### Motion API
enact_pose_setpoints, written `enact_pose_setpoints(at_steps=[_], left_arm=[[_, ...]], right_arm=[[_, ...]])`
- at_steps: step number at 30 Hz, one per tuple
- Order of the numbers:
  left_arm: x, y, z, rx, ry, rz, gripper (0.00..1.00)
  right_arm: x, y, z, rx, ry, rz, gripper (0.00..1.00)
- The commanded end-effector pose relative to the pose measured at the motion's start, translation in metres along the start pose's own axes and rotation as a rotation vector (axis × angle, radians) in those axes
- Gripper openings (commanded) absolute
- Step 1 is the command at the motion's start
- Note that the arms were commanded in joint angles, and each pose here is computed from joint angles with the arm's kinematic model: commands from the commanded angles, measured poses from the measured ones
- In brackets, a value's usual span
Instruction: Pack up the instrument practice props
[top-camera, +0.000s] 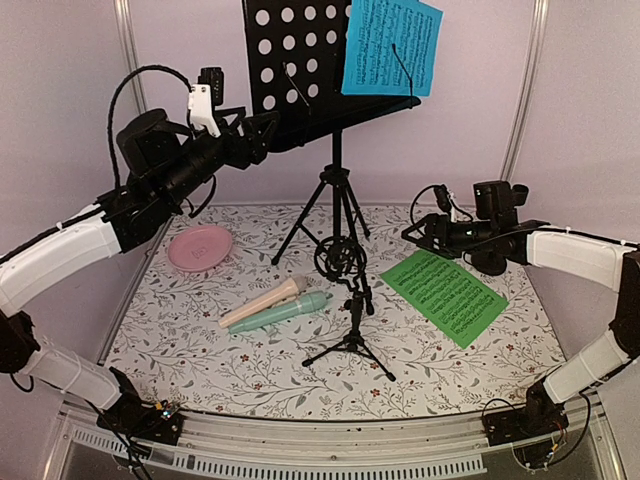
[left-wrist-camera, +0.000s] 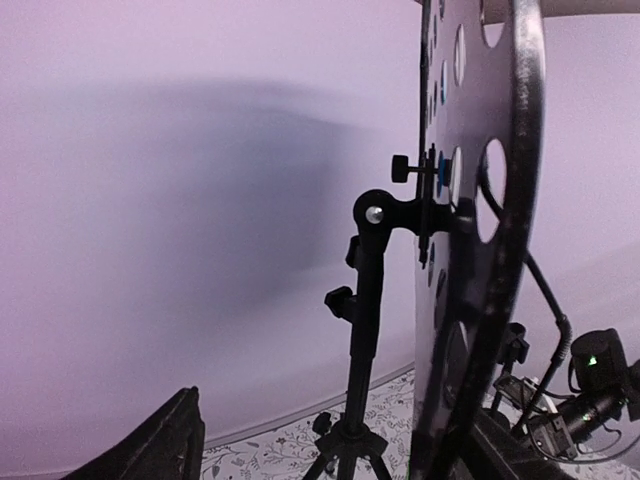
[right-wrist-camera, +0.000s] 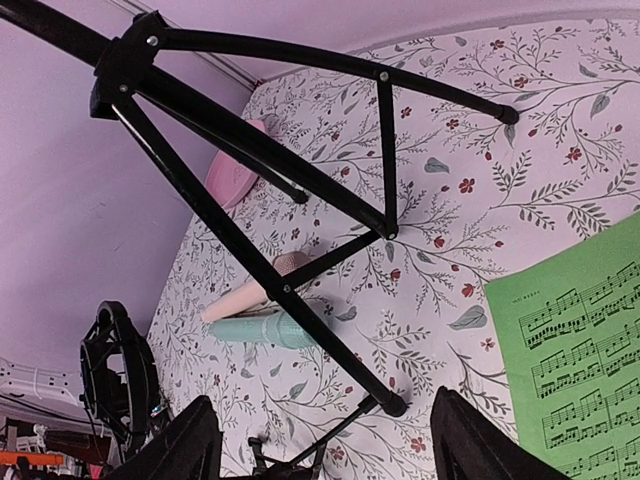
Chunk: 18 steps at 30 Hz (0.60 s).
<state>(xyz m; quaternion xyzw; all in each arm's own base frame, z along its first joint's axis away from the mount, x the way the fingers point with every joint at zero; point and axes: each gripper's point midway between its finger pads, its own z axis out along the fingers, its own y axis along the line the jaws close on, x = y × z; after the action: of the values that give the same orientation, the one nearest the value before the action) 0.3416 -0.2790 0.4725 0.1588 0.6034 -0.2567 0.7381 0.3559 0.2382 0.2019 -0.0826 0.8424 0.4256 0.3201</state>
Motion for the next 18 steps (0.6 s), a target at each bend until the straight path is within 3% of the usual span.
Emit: enact_pose_setpoints(at_steps=[1, 18], left_arm=[[-0.012, 0.029, -0.010, -0.159, -0.026, 0.017, 0.80], [0.029, 0.093, 0.009, -0.309, 0.069, 0.034, 0.81]], right_arm=[[-0.003, 0.019, -0.008, -0.046, -0.021, -0.058, 0.74], [-0.001, 0.086, -0.032, -0.209, -0.073, -0.251, 0.74]])
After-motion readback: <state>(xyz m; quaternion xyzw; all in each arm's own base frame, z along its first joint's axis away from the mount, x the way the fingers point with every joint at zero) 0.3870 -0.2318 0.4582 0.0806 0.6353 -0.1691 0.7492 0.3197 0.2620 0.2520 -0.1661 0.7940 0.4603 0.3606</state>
